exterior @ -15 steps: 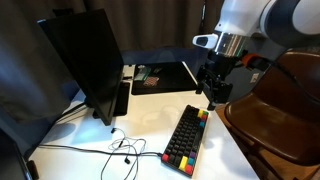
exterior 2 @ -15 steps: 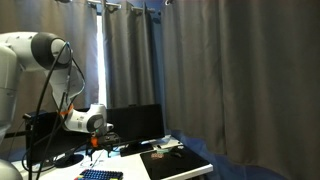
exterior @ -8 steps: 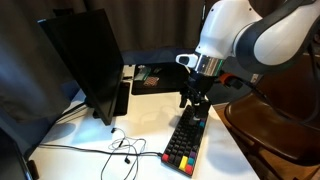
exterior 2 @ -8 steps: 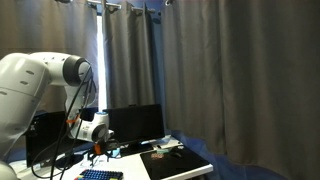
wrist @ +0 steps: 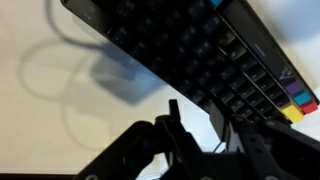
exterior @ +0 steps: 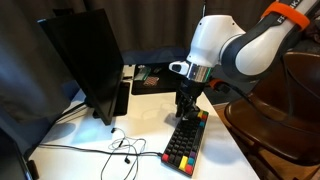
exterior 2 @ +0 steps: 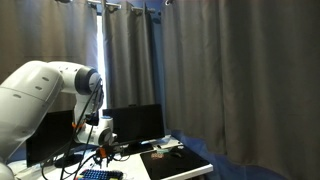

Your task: Push a black key on the keyboard

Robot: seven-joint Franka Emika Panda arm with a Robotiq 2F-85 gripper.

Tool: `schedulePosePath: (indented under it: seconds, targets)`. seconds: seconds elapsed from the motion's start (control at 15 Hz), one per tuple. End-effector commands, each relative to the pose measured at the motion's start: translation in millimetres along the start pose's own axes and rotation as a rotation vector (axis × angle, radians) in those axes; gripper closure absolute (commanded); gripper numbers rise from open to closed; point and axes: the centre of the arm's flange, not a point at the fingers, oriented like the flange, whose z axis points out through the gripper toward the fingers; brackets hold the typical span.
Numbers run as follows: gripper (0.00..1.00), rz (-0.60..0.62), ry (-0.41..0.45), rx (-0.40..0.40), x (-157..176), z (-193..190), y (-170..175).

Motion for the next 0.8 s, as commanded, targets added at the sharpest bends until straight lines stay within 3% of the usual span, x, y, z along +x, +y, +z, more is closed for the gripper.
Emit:
schedulePosePath:
  seconds: [0.0,0.13,0.73]
  targets:
    - [0.92,-0.009,0.018,0.012,4.7,9.8,5.5]
    - [1.00,0.008,0.020,0.033,4.0,10.4,5.1]
    - [1.00,0.094,-0.015,0.077,-6.2,8.9,5.3]
